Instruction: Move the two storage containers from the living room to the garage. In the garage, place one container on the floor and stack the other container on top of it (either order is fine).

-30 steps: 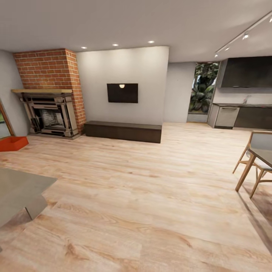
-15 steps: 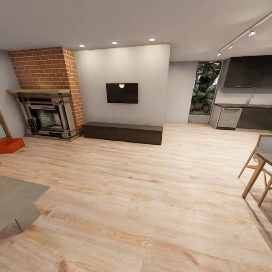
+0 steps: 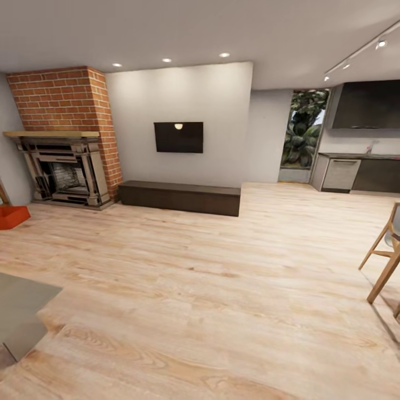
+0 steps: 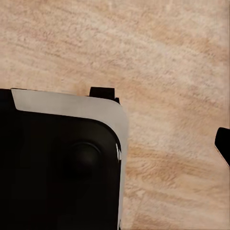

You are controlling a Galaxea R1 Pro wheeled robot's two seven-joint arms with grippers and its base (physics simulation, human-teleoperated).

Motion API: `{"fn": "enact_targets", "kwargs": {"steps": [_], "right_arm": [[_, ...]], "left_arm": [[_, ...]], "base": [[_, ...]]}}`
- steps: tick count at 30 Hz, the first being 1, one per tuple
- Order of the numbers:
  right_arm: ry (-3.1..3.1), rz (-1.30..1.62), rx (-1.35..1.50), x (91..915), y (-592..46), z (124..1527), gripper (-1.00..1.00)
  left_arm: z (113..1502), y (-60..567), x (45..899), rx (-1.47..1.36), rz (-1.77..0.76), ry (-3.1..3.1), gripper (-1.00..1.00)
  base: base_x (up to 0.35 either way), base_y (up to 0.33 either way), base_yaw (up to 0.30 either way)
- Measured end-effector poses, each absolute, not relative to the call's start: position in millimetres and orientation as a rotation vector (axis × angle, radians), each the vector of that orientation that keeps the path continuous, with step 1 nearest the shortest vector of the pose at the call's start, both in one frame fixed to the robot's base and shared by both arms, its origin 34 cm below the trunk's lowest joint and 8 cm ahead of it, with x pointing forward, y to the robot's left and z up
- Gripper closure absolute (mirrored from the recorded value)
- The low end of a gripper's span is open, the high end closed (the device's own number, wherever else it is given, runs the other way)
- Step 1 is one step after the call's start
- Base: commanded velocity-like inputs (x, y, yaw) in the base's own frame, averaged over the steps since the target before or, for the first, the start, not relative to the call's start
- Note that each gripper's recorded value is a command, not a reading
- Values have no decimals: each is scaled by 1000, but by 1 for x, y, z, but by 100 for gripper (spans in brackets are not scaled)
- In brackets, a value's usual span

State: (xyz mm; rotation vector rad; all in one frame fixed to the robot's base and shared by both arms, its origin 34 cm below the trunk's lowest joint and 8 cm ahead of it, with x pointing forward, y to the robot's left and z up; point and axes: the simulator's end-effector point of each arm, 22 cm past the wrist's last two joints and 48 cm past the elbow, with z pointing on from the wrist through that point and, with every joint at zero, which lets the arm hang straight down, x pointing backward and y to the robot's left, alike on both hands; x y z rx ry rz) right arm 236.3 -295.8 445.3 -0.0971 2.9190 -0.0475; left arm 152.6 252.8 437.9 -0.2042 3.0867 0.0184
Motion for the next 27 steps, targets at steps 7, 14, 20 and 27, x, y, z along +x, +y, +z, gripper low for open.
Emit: {"fn": "enact_targets", "kwargs": {"steps": [7, 14, 20, 27], "right_arm": [[2919, -48, -95, 236, -296, 445, -100], [2919, -48, -97, 236, -296, 445, -100], [2919, -48, -94, 236, -296, 445, -100], [2919, -48, -95, 236, -296, 445, -100]], "left_arm": [[438, 252, 153, -205, 17, 3087, -100], [438, 253, 153, -204, 18, 3087, -100], [438, 252, 152, -205, 17, 3087, -100], [438, 253, 153, -207, 18, 3087, -100]], "base": [[322, 0, 0], [322, 0, 0], [322, 0, 0], [322, 0, 8]]}}
